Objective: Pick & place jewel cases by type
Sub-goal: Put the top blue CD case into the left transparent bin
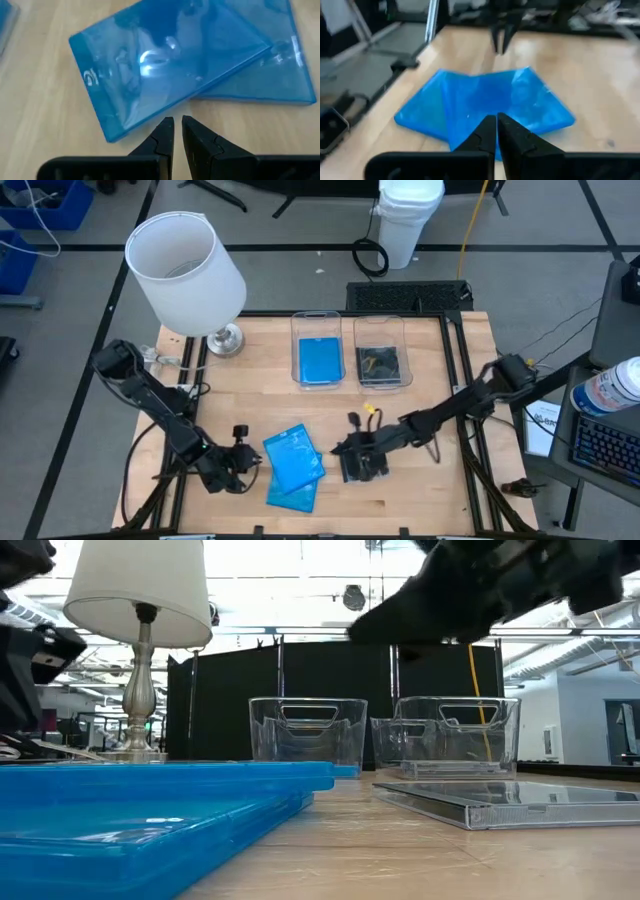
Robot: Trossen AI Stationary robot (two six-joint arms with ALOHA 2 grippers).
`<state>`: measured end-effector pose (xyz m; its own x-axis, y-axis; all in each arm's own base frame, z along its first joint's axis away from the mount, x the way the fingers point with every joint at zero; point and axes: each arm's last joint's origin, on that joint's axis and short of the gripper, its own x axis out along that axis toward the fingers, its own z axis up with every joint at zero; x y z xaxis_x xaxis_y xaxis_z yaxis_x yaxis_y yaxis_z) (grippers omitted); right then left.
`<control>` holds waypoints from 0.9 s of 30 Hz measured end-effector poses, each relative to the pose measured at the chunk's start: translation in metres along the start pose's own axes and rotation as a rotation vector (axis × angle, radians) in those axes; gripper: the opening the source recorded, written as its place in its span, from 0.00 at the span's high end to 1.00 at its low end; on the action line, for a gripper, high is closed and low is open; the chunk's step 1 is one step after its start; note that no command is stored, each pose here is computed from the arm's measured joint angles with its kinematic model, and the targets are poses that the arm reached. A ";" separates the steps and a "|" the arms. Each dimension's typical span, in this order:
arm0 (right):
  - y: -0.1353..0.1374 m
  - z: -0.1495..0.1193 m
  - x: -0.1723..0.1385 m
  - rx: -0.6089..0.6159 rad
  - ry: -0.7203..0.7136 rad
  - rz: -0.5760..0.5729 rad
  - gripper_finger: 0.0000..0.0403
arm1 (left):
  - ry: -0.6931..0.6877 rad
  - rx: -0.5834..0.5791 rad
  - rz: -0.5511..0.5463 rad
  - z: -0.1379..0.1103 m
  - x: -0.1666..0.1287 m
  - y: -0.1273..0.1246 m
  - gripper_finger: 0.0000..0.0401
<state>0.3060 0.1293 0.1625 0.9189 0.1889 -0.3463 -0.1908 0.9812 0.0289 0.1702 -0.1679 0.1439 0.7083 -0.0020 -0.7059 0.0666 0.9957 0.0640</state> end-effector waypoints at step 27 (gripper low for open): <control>-0.037 -0.006 0.039 0.459 0.340 0.052 0.55 | 0.125 -0.094 0.103 -0.002 0.031 0.024 0.88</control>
<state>0.3471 0.1002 0.1422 0.7351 0.2881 -0.6137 0.0070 0.9019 0.4318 0.1921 -0.1434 0.1226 0.6147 0.1060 -0.7816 -0.0718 0.9943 0.0783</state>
